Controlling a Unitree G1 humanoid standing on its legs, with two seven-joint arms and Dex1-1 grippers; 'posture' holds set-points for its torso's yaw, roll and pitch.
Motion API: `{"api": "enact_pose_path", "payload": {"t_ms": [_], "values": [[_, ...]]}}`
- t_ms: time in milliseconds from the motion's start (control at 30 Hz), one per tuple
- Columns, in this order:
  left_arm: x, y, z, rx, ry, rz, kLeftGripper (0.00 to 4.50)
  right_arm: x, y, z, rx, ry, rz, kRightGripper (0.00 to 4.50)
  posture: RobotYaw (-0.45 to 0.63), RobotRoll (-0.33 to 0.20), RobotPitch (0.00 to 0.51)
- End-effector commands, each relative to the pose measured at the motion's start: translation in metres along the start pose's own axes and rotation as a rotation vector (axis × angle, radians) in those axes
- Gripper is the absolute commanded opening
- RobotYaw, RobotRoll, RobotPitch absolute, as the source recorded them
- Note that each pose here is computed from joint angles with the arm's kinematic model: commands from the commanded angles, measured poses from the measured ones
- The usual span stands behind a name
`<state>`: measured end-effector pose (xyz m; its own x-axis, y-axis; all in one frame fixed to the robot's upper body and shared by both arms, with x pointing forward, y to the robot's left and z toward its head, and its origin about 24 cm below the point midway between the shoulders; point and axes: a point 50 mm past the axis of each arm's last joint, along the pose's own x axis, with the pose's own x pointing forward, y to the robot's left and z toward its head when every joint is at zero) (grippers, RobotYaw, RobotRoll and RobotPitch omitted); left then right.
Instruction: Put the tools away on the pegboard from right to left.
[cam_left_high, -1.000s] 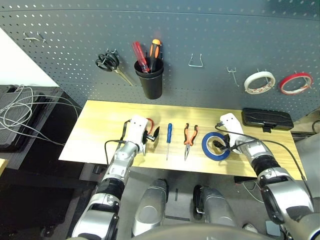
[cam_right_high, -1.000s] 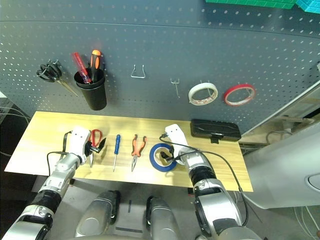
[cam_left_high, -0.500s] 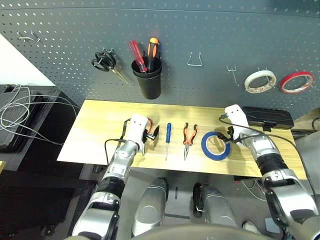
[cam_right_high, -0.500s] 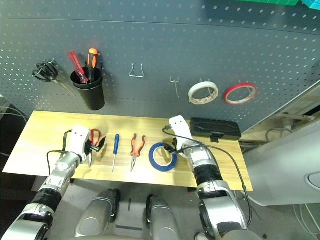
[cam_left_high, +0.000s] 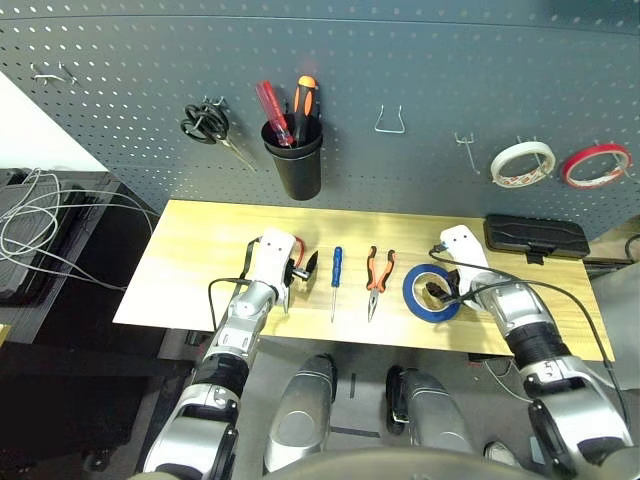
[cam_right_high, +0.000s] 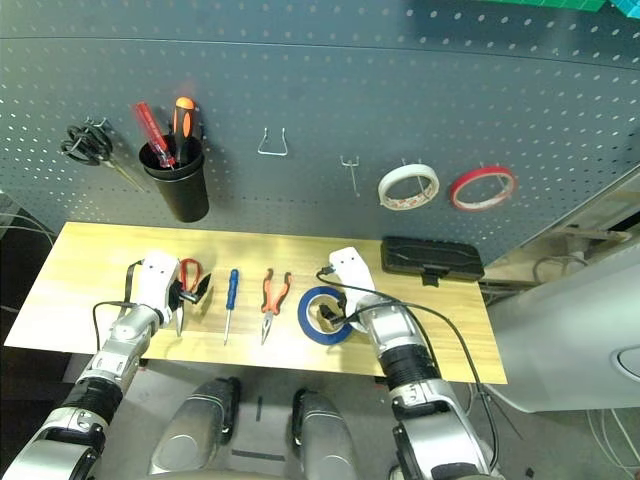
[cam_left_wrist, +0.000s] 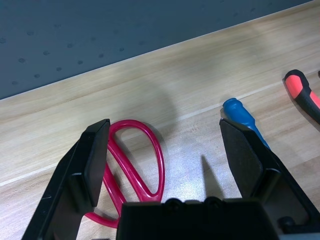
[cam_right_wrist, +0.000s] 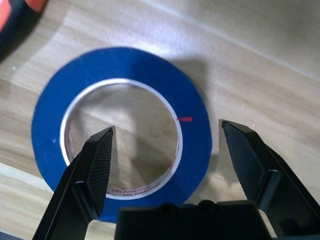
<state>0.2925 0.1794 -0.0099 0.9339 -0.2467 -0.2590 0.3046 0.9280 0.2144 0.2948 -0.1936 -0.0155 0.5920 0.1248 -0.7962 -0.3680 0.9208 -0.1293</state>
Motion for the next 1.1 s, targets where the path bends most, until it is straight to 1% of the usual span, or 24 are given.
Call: {"api": "enact_pose_path", "payload": {"t_ms": [33, 300, 333, 367, 433, 500, 533, 600, 667, 700, 833, 933, 1100], "values": [[-0.004, -0.001, -0.011, 0.002, 0.038, -0.001, 4.47, 0.003, -0.002, -0.010, 0.010, 0.052, -0.026, 4.50, 0.12, 0.000, 0.221], [-0.004, -0.002, -0.010, -0.001, 0.032, 0.001, 4.47, 0.006, -0.004, -0.015, 0.042, 0.081, -0.042, 4.50, 0.12, 0.000, 0.218], [-0.004, -0.002, -0.010, -0.001, 0.031, 0.001, 4.50, 0.006, -0.004, -0.015, 0.051, 0.083, -0.041, 4.11, 0.12, 0.000, 0.216], [-0.003, -0.002, -0.010, -0.001, 0.030, 0.001, 4.50, 0.007, -0.003, -0.015, 0.055, 0.085, -0.040, 3.88, 0.12, 0.000, 0.216], [-0.003, -0.002, -0.009, 0.000, 0.029, 0.001, 4.50, 0.007, -0.003, -0.014, 0.058, 0.085, -0.039, 3.23, 0.12, 0.000, 0.213], [-0.002, -0.001, -0.009, 0.001, 0.027, 0.002, 4.50, 0.007, -0.003, -0.013, 0.059, 0.082, -0.039, 2.53, 0.12, 0.000, 0.210], [-0.002, -0.001, -0.009, 0.002, 0.027, 0.002, 4.50, 0.007, -0.003, -0.012, 0.059, 0.082, -0.039, 2.11, 0.12, 0.000, 0.209], [-0.001, 0.000, -0.008, 0.003, 0.024, 0.004, 4.50, 0.006, -0.004, -0.010, 0.060, 0.070, -0.049, 1.53, 0.12, 0.000, 0.206], [0.000, 0.000, -0.007, 0.004, 0.021, 0.005, 4.50, 0.006, -0.006, -0.008, 0.059, 0.054, -0.063, 0.82, 0.12, 0.000, 0.202], [0.000, 0.001, -0.006, 0.005, 0.020, 0.005, 4.50, 0.005, -0.007, -0.006, 0.058, 0.045, -0.067, 0.71, 0.12, 0.000, 0.201], [0.001, 0.002, -0.005, 0.006, 0.013, 0.006, 4.50, 0.001, -0.010, 0.000, 0.056, -0.005, -0.087, 0.71, 0.11, 0.000, 0.199], [0.001, 0.001, -0.003, 0.007, -0.007, 0.004, 4.50, -0.006, -0.016, 0.011, 0.033, -0.091, -0.108, 0.71, 0.11, 0.000, 0.198], [0.001, 0.000, 0.003, 0.009, -0.049, -0.002, 4.50, -0.017, -0.021, 0.022, -0.025, -0.186, -0.121, 0.71, 0.10, 0.000, 0.198]]}}
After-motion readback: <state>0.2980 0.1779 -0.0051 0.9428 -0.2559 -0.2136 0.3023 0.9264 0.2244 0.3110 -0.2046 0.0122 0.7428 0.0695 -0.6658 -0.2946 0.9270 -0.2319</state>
